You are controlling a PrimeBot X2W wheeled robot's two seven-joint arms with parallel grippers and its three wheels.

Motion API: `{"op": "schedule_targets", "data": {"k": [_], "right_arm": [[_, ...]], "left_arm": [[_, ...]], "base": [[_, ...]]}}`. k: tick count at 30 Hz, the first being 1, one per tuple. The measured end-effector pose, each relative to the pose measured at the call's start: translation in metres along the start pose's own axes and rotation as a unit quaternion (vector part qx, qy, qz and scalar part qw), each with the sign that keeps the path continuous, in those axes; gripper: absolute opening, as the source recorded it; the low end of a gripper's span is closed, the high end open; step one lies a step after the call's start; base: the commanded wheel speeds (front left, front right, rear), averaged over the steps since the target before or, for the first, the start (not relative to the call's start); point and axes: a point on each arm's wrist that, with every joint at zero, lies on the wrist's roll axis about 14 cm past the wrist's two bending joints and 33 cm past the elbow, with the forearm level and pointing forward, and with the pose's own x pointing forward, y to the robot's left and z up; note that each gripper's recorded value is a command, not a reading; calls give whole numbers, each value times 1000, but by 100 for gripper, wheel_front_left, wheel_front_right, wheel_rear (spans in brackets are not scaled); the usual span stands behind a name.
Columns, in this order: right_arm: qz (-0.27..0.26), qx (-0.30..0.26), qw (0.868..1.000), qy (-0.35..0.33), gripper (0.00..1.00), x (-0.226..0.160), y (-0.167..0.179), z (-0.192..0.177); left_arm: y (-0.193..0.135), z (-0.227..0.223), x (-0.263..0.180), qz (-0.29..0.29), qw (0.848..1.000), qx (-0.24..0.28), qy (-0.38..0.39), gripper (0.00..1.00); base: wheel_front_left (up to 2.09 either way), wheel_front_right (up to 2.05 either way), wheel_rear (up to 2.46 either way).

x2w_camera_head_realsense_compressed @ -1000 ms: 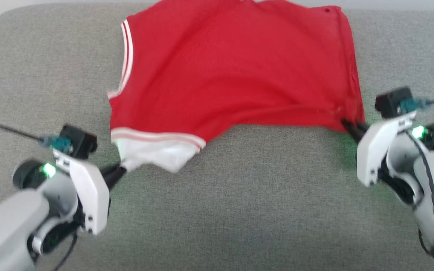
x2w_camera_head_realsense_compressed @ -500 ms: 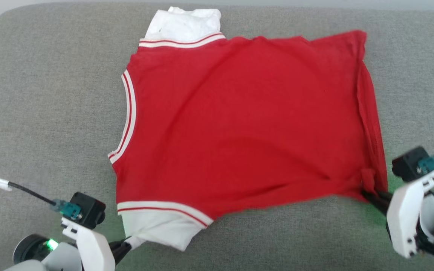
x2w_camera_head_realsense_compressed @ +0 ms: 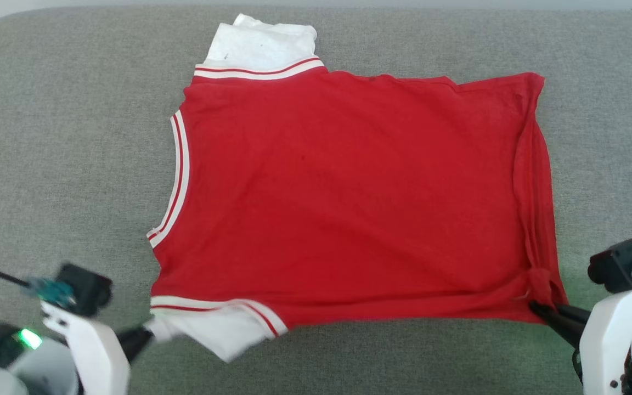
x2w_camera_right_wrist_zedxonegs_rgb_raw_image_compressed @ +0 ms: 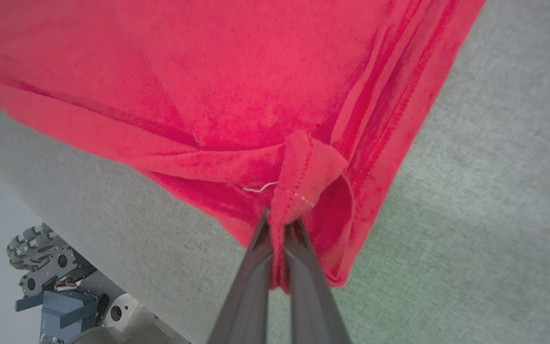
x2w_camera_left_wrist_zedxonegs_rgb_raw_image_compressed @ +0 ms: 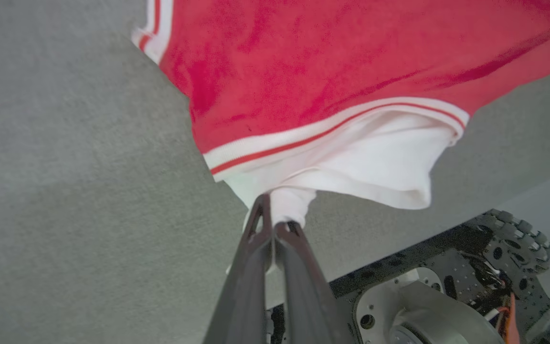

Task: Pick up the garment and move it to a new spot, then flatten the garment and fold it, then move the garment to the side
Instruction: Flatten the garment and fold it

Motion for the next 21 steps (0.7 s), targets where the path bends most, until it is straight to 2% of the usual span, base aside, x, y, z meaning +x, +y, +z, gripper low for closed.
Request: {"op": "schedule_targets", "data": {"k": [5,9,12,16,21], "right_arm": [[-16,2,999,-42,0,-7,-2,26],[-35,-11,996,-76,0,-7,-9,56],[-47,-20,994,-91,0,-1,-15,75],[-57,-30,993,-94,0,15,-25,92],[-59,-28,994,-90,0,41,-37,105]], "left_arm": [[19,59,-14,28,994,71,-71,0],[29,114,-20,48,979,147,-135,0],[31,142,-11,50,970,182,-156,0],[33,165,14,43,965,205,-158,0],[46,170,56,36,972,191,-130,0]], "base": [[0,0,0],[0,0,0],[0,0,0],[0,0,0],[0,0,0]]}}
